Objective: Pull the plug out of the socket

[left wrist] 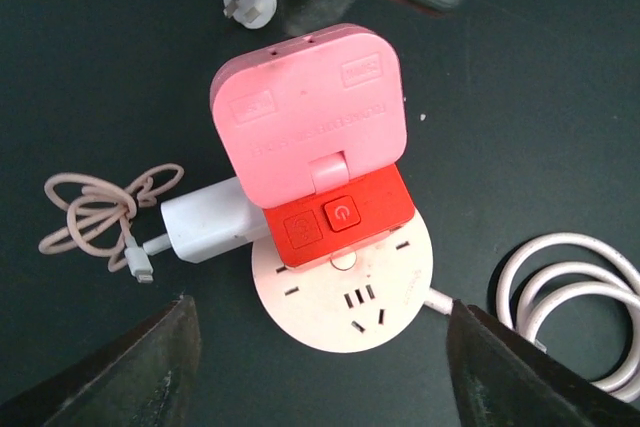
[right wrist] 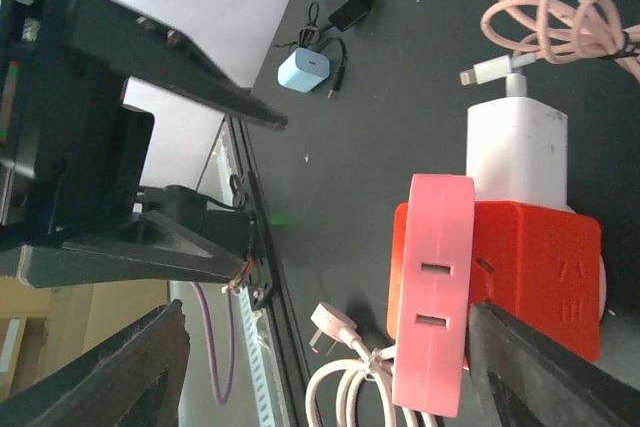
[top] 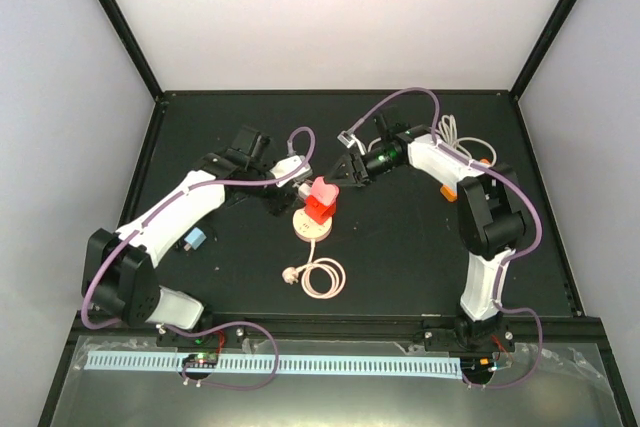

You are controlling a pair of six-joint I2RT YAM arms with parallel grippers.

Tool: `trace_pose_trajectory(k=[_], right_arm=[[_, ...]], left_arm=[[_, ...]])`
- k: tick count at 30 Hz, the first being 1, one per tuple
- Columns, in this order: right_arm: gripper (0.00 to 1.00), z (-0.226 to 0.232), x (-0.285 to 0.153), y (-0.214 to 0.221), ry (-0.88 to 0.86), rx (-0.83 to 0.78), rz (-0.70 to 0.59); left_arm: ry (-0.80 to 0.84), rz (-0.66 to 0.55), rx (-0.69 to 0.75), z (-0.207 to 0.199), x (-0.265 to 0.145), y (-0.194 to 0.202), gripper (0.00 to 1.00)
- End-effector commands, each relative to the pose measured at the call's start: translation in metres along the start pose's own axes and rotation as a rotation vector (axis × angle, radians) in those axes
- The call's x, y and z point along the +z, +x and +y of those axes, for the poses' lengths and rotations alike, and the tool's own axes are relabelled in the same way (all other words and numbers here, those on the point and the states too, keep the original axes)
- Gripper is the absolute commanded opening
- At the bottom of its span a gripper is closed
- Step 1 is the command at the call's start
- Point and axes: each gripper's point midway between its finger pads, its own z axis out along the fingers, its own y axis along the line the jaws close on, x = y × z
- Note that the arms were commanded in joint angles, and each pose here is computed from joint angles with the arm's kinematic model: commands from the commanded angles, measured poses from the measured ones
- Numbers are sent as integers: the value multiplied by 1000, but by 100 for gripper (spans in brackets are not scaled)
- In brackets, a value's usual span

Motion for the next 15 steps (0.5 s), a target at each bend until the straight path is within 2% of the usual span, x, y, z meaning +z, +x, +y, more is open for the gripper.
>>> trace_pose_trajectory(k=[1, 6, 11, 15], right_arm=[[78, 22, 4, 5, -62, -57, 15], [78, 32, 9, 8, -88, -78, 32], [78, 31, 11, 9, -82, -85, 35], [78, 27, 11, 8, -59, -91, 33]], left_arm=[[29, -11, 4, 5, -5, -11, 76], [55, -52, 108, 5, -8, -21, 97], [65, -76, 234, 9, -3, -30, 99], [111, -139, 411, 0, 4, -34, 95]])
